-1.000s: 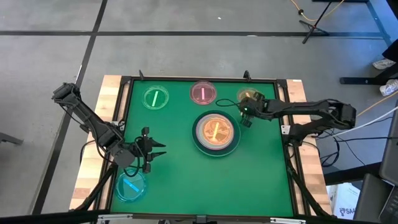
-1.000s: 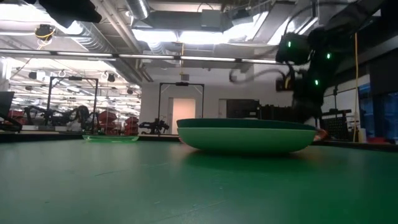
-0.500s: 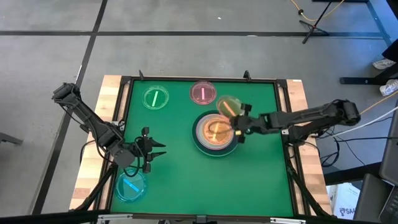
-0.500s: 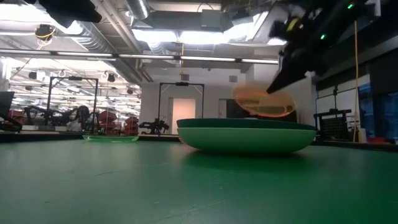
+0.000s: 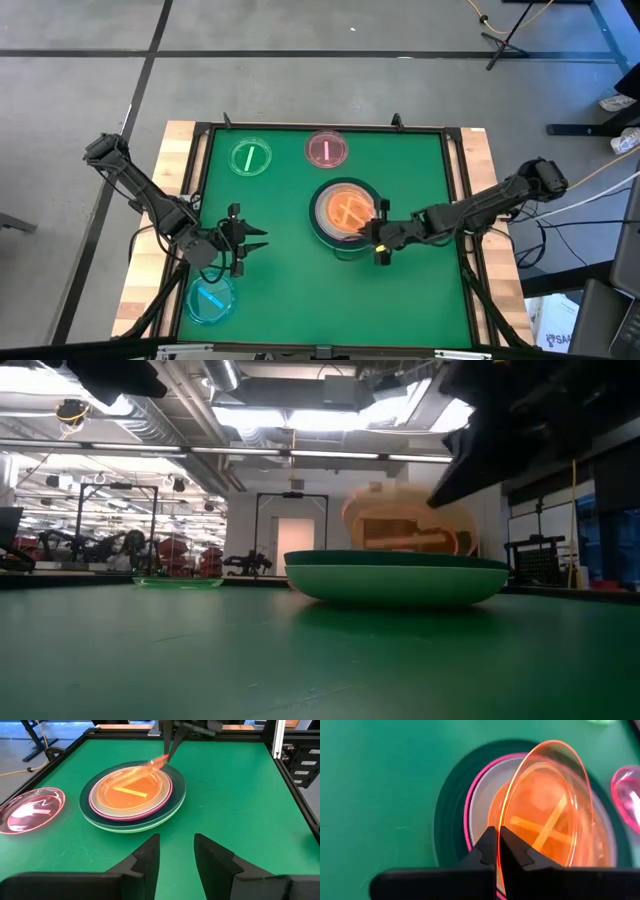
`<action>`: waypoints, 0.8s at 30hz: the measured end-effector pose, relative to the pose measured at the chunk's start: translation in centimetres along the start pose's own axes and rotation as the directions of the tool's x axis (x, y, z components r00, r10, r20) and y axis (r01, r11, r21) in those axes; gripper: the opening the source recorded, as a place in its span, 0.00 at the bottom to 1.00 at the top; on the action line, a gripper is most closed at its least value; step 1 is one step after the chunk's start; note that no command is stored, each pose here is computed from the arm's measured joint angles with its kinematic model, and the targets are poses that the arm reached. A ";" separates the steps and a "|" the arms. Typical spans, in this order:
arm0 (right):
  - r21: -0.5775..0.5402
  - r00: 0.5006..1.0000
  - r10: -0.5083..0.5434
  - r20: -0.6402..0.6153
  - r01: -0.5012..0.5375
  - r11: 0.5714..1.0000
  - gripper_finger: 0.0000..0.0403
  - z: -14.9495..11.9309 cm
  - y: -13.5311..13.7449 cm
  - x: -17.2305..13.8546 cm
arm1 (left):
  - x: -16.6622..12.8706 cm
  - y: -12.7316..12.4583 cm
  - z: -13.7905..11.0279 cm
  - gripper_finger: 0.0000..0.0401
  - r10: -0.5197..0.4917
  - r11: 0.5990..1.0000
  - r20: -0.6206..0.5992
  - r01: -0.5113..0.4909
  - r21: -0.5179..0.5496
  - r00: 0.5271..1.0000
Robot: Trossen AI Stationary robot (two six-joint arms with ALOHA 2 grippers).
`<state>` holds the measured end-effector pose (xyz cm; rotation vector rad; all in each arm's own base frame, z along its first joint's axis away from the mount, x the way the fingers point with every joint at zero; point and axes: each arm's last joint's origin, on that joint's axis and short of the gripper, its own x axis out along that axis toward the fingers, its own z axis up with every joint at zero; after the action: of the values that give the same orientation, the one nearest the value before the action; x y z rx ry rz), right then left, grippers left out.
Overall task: Stack plastic plates
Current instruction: Stack the orange plate on top of the other orange plate, then stack the blue plate on top of the orange plate
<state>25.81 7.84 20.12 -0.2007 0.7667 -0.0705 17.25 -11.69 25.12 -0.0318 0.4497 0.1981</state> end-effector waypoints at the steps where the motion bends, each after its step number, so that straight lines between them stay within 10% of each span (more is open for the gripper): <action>1: 0.010 1.000 -0.001 -0.012 0.001 1.000 0.01 -0.1 0.1 0.3 | 0.0 0.0 0.0 0.28 -0.001 1.000 0.002 0.001 -0.002 1.000; 15: 0.036 0.998 -0.044 -0.044 0.045 0.998 0.31 -0.5 0.1 2.1 | 0.0 -0.1 0.1 0.28 -0.028 0.998 0.003 0.028 0.058 1.000; 24: 0.144 0.976 0.129 0.175 -0.155 0.977 0.44 3.0 0.6 1.4 | 0.6 -0.8 -0.2 0.28 -0.062 0.992 -0.026 0.065 0.111 0.998</action>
<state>28.90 8.71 21.10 -0.0009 0.6054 0.0216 17.87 -12.39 24.63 0.0618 0.4807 0.1099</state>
